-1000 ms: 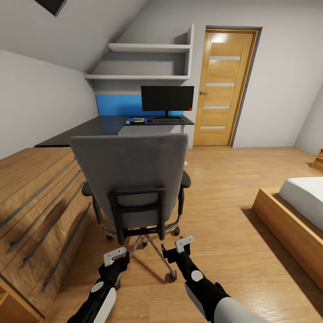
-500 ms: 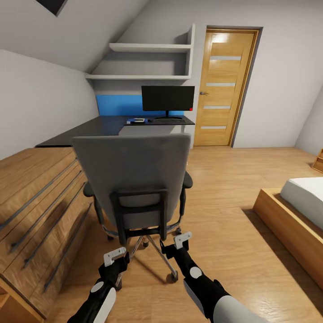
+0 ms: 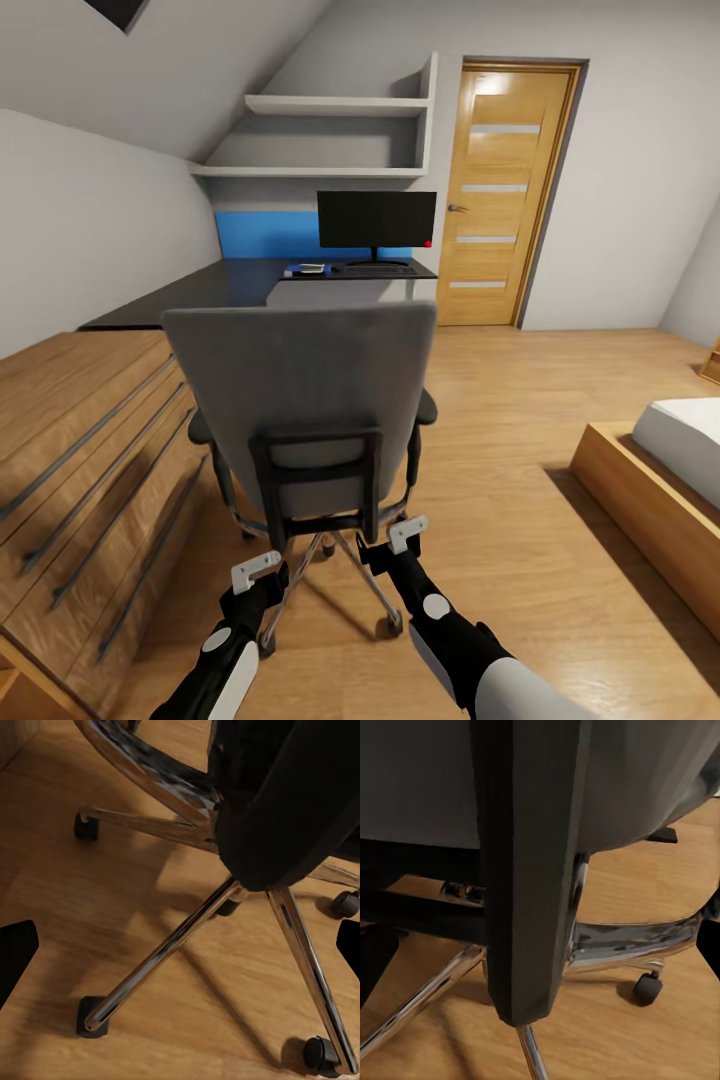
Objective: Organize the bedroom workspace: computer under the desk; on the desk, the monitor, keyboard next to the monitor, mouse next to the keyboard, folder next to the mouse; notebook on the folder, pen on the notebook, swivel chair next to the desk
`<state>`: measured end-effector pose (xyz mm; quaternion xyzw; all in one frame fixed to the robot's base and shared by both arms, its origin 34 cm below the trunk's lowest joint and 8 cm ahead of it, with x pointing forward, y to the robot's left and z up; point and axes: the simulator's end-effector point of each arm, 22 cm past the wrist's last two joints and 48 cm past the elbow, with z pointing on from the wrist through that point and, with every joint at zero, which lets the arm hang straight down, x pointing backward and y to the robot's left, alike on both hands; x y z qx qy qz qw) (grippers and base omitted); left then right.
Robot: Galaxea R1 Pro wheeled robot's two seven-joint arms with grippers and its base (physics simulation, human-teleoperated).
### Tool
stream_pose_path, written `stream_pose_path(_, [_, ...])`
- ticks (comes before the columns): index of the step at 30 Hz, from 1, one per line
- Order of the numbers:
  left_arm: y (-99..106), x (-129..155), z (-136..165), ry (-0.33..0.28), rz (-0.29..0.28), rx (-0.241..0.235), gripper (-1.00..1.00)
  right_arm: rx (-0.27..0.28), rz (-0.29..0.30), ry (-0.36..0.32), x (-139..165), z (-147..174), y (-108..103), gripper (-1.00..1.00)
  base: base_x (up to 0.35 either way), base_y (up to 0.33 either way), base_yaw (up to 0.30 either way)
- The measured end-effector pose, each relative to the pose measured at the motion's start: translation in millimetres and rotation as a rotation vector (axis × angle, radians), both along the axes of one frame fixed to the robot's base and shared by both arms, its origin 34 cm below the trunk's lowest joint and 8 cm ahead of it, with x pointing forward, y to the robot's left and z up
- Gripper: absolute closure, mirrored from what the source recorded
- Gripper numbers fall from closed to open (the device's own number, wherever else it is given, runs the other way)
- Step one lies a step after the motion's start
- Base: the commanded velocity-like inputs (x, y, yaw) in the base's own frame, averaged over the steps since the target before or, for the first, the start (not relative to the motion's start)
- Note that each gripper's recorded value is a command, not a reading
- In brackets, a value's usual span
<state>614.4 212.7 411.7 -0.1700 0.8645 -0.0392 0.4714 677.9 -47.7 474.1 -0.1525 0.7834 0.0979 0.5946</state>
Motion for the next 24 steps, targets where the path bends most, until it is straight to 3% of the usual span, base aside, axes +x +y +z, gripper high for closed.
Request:
stream_pose_path(7, [0.6,0.6,1.0,-0.007,0.003,0.001,-1.0,-0.001,-0.001,0.002,-0.3,-1.1,-0.4,-1.0,0.053,0.0,0.0])
stream_pose_path(15, [12.3,7.4,17.2,-0.145,0.06,0.02,-1.0,-0.003,0.002,0.002,-0.7,-1.5,0.1,-1.0,0.005,0.0,0.0])
stream_pose_path(24, [-16.7,7.4,21.0,-0.172,-0.041,0.067,-1.0,-0.003,0.002,0.003,-0.7,-1.5,-0.1,-1.0,0.0,0.0,0.0])
